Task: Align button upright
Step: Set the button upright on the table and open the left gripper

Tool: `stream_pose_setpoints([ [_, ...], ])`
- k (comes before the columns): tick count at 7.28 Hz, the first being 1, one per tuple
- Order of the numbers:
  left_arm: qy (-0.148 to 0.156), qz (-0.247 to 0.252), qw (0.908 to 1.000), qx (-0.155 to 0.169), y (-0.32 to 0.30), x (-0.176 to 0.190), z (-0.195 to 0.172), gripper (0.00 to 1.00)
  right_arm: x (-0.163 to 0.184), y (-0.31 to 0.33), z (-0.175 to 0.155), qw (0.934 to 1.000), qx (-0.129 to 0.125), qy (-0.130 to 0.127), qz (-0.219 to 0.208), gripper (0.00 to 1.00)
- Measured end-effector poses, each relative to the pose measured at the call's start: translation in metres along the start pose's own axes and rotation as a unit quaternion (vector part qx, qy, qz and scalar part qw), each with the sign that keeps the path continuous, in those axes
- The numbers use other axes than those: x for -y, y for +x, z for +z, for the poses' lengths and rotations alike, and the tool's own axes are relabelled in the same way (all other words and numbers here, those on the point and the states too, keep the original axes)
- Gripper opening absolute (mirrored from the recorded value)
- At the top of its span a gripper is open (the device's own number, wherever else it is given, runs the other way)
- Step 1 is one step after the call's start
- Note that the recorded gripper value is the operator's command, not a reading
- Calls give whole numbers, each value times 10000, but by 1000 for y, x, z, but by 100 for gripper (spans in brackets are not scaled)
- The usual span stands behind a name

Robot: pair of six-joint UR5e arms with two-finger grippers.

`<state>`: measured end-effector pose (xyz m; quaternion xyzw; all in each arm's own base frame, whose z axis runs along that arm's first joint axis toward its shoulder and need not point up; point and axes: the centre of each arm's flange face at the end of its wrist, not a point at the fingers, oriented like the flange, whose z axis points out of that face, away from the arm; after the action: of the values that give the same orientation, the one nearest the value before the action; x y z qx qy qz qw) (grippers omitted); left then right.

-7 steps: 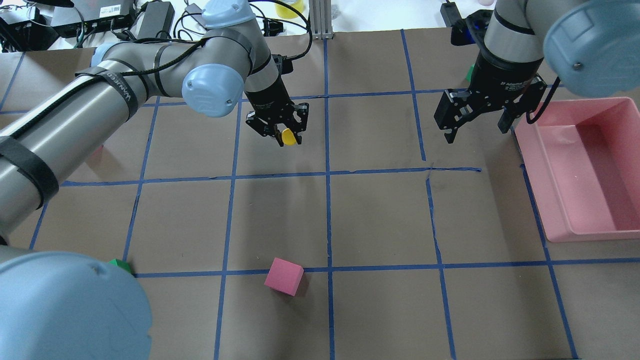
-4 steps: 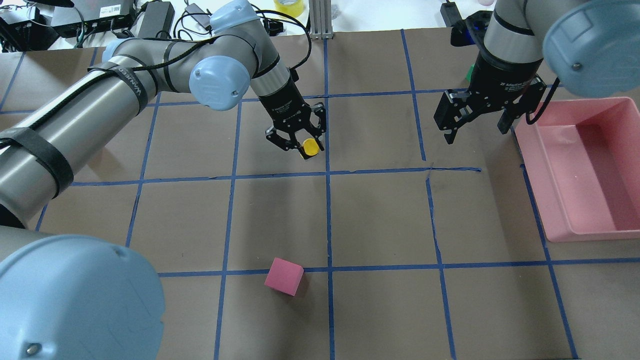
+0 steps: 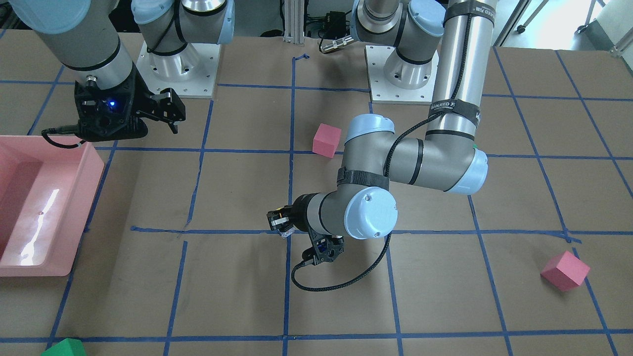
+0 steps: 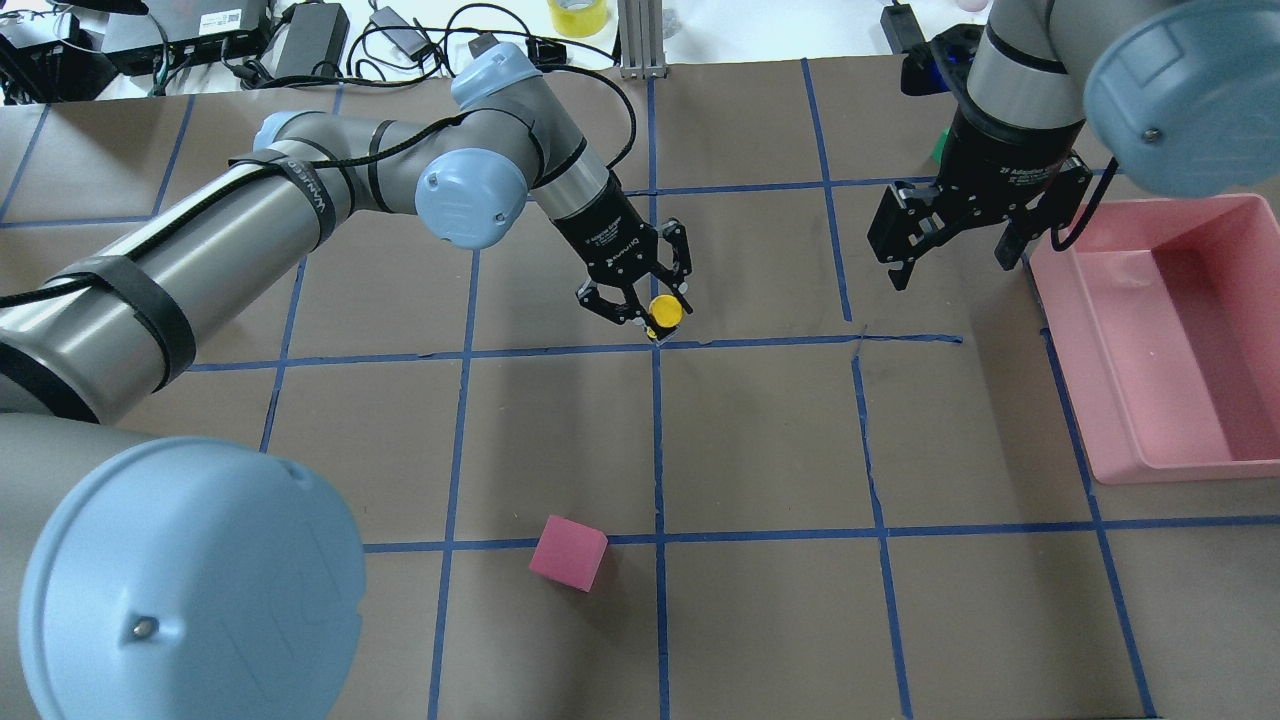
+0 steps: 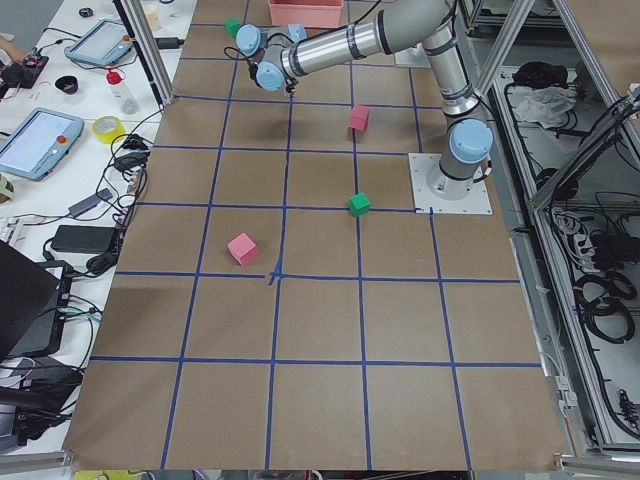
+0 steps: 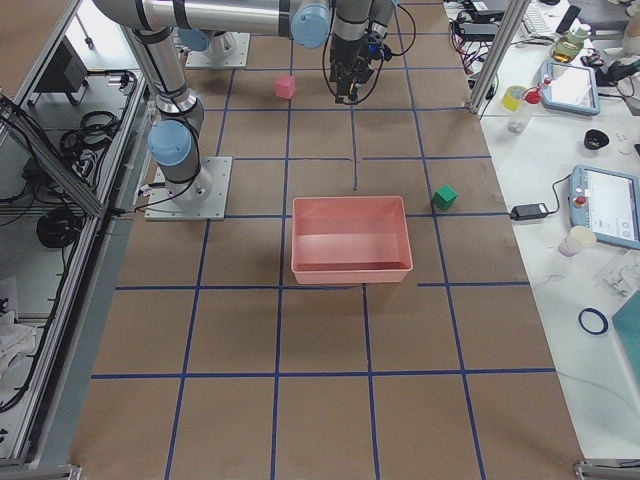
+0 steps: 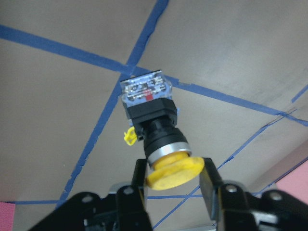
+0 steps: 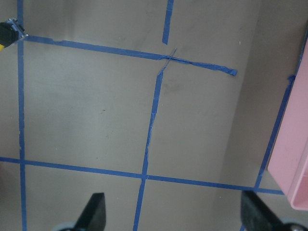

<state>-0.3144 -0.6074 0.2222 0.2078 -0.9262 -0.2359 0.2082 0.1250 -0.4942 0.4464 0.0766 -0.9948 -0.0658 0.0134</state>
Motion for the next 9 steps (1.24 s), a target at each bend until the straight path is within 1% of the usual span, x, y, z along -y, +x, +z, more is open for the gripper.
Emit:
stream_pose_setpoints([
  [2,135,146,9998,45,2,8,0,6,0,0,1,10000,-15,-15,1,100],
  [3,149,171,9997,76,0,10,2,11,0,0,2,10000,-21,-20,0,100],
  [4,154,185,9997,98,-1,10,3,14,0,0,2,10000,-22,-22,-1,100],
  [5,151,187,9996,118,-2,10,4,47,0,0,2,10000,-18,-22,-1,100],
  [6,138,181,9996,139,-4,9,6,90,0,0,2,10000,-13,-24,0,100],
  [7,135,210,9995,169,-8,7,8,100,0,0,2,10000,-9,-26,0,100],
  [9,157,307,9991,231,-13,4,10,100,0,0,2,10000,3,-27,-1,100],
])
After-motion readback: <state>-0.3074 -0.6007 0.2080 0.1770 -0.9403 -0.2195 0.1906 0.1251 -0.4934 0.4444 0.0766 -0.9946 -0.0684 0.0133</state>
